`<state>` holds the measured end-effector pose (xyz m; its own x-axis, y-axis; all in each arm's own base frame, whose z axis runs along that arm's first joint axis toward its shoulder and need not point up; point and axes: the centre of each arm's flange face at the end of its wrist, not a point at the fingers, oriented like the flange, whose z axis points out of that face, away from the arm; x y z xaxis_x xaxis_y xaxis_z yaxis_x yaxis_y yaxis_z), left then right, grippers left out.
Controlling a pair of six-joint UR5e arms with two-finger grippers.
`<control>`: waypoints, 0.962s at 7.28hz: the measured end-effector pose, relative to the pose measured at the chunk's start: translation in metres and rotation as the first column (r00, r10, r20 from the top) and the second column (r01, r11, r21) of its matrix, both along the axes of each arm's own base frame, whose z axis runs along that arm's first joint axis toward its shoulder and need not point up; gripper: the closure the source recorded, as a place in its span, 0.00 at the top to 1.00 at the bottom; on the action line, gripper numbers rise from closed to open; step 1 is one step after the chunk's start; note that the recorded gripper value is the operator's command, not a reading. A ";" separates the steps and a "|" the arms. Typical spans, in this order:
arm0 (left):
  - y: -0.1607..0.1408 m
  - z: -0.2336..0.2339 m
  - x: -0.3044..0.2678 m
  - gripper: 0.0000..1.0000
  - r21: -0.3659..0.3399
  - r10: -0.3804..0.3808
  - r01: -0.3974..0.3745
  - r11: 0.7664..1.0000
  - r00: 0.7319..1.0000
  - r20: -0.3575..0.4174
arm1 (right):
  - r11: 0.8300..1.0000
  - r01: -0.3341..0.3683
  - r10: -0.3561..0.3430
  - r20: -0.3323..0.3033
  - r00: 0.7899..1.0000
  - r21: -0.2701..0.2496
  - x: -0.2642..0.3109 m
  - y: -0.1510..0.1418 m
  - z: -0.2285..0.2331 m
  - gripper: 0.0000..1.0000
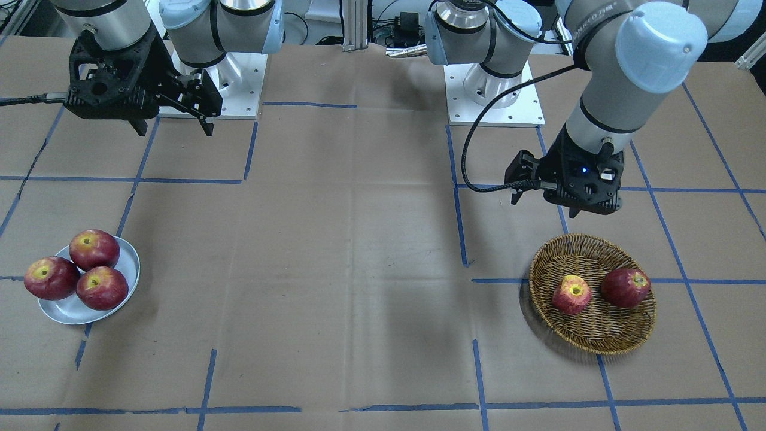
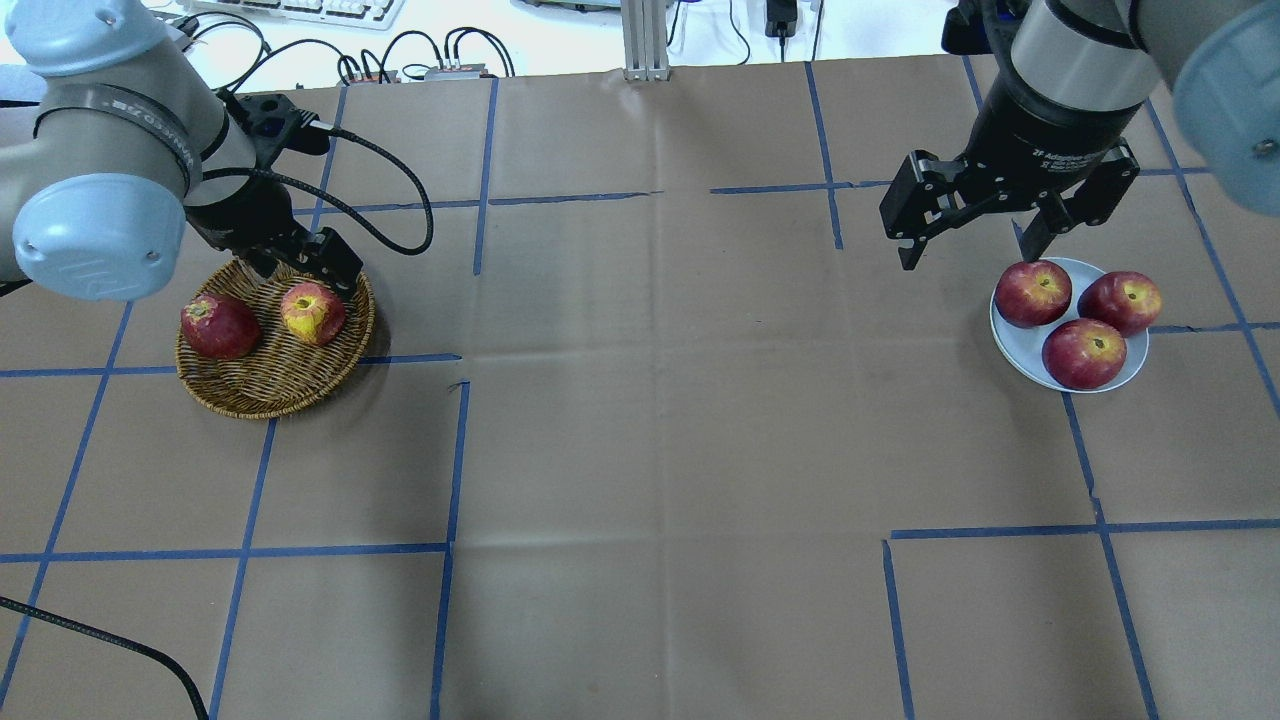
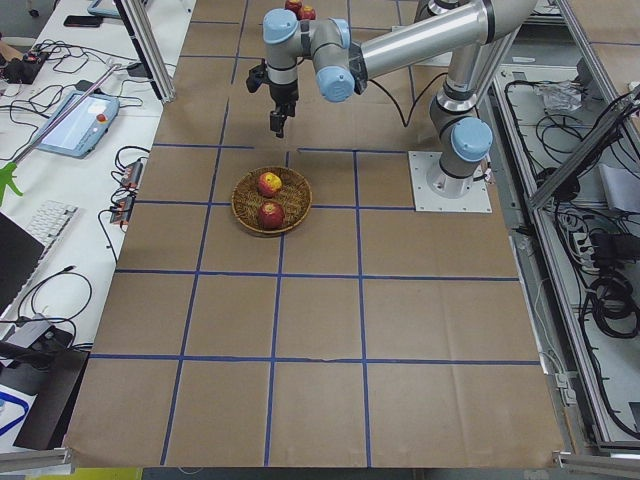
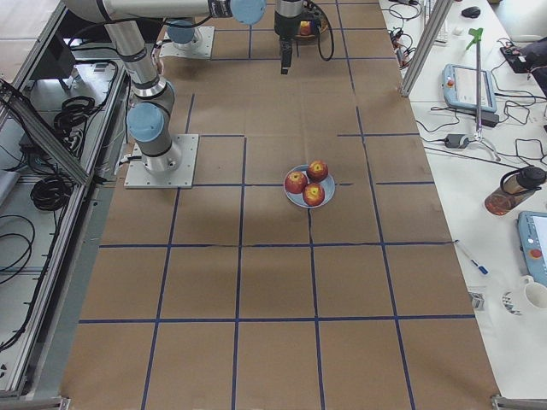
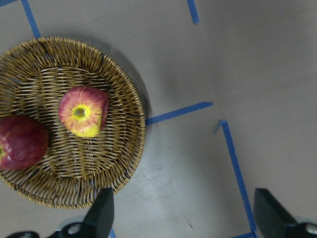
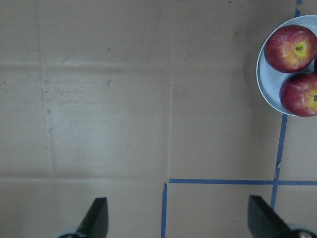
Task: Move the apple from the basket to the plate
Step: 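Lower the left gripper into the wicker basket over the yellow-topped apple, then close the left gripper on the red apple in the basket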
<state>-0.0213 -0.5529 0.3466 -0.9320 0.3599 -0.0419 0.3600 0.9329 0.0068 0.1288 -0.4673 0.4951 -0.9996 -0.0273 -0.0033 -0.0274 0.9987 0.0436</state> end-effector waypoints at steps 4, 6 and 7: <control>-0.030 -0.070 0.052 0.99 0.008 -0.082 0.081 0.997 0.996 0.022 | 1.000 -0.001 0.001 0.000 1.000 0.000 0.000 0.000 0.000 1.00; -0.038 -0.104 0.065 0.99 0.031 -0.076 0.075 0.997 0.997 0.010 | 1.000 0.000 0.000 0.000 1.000 0.000 0.000 0.000 0.000 1.00; -0.039 -0.116 0.068 0.99 0.031 -0.073 0.072 0.997 0.997 0.009 | 1.000 0.000 0.000 0.000 1.000 0.000 0.000 0.000 0.000 1.00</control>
